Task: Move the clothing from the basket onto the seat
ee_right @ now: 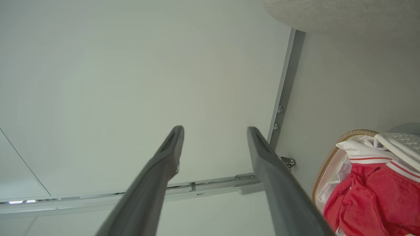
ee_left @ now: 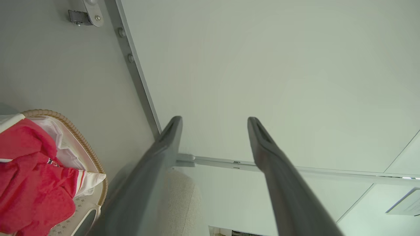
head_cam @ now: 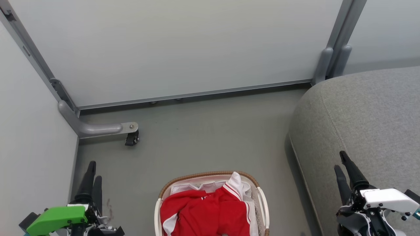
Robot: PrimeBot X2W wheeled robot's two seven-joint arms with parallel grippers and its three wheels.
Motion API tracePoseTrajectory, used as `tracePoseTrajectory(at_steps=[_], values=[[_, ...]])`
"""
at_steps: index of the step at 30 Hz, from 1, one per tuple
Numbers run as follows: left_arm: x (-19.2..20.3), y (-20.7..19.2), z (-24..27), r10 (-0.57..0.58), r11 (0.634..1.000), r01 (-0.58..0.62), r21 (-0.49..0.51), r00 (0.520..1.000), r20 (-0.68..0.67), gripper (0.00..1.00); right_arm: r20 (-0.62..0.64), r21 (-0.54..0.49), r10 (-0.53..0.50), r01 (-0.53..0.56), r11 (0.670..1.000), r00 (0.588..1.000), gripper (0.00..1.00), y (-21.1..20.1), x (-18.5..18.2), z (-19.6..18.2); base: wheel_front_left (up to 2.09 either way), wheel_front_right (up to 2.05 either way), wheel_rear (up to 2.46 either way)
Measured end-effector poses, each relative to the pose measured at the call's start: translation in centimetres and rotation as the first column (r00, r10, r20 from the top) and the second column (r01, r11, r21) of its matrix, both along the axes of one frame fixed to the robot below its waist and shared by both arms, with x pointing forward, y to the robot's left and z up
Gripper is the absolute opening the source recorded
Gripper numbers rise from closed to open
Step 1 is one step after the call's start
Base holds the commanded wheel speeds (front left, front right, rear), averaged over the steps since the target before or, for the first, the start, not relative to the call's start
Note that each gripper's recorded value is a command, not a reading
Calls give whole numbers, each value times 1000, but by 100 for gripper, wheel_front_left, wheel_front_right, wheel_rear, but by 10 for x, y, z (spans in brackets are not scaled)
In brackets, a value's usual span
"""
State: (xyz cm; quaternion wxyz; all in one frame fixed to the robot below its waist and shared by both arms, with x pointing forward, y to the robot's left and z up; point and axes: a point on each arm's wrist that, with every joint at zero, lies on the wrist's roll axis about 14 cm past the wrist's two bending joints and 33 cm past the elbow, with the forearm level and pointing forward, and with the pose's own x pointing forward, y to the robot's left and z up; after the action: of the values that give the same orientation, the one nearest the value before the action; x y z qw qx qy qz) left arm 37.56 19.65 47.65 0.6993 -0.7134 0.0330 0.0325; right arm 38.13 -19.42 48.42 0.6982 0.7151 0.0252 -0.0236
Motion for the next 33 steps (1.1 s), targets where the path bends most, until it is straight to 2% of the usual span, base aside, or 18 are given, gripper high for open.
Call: tracePoseTrajectory(at_steps=[8, 19, 24, 33], values=[[-1, -9, -2, -4, 1000, 4, 16, 1000, -8, 100, -12, -27, -25, 24, 999, 1000, 100, -2, -2, -4, 0, 0, 0], [1, -13, 5, -6, 993, 4, 116, 1000, 12, 100, -1, -168, -63, 62, 984, 998, 100, -12, -2, 1, 0, 0, 0], [3, -15, 15, -14, 978, 5, 207, 999, 45, 100, 24, -276, -71, 74, 958, 997, 100, -16, -1, 9, 0, 0, 0], [7, -22, 37, -52, 911, 3, 412, 993, 110, 100, 84, -481, -63, 96, 871, 994, 100, -18, 3, 29, 0, 0, 0]])
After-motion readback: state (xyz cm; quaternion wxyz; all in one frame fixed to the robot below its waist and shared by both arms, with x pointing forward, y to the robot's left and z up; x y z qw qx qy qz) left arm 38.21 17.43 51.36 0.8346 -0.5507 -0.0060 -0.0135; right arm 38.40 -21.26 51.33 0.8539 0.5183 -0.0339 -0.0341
